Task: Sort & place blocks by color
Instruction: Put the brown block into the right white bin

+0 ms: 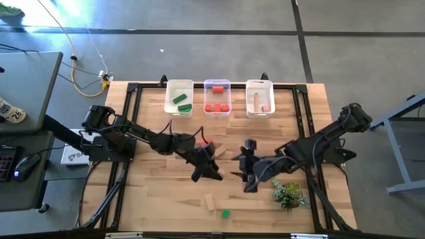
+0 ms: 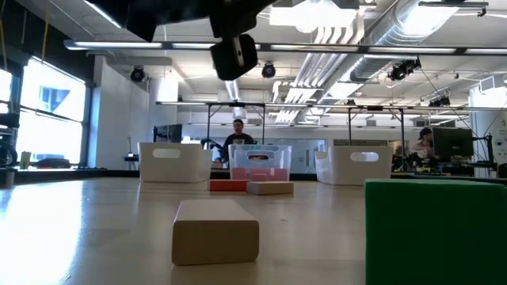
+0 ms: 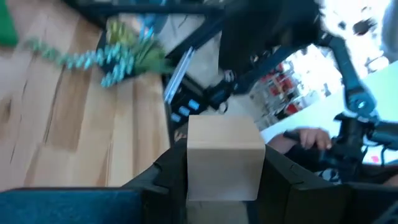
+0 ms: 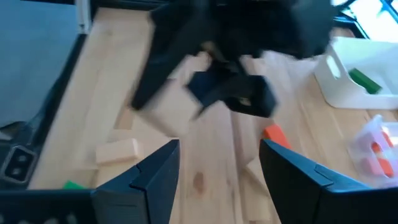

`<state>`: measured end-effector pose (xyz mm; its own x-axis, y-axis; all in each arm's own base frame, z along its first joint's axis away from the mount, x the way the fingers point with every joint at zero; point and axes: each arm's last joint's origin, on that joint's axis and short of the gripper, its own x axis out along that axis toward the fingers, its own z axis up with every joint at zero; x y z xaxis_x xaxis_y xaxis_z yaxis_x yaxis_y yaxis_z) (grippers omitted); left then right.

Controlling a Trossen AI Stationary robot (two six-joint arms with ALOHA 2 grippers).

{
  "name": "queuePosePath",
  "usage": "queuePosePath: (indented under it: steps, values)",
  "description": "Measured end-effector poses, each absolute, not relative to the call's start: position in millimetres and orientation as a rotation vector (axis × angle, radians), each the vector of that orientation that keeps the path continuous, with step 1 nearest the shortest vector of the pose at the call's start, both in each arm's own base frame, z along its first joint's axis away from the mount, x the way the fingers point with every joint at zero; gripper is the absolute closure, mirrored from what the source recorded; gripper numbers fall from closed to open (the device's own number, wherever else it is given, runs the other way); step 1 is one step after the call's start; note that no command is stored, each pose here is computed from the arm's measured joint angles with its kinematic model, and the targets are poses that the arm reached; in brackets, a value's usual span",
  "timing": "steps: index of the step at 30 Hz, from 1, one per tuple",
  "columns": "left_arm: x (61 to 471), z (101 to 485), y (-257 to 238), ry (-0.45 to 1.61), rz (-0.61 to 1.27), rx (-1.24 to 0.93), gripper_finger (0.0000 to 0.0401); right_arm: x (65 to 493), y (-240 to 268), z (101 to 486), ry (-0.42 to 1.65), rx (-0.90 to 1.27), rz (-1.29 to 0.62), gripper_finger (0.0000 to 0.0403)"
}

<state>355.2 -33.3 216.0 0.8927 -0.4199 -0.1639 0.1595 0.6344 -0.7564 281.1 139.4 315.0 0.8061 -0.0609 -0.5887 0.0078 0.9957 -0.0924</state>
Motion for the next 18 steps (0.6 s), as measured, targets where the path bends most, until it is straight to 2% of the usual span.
queuePosePath:
  steps: [6,18]
  values:
    - [357,224,-29,0.239,-0.292,-0.852,0.0289,273,159,319,0.570,-0.163,0.008,0.0194]
    - [358,236,-25,0.091,-0.274,-0.882,0.0287,267,168,323,0.495,-0.310,-0.102,0.0194]
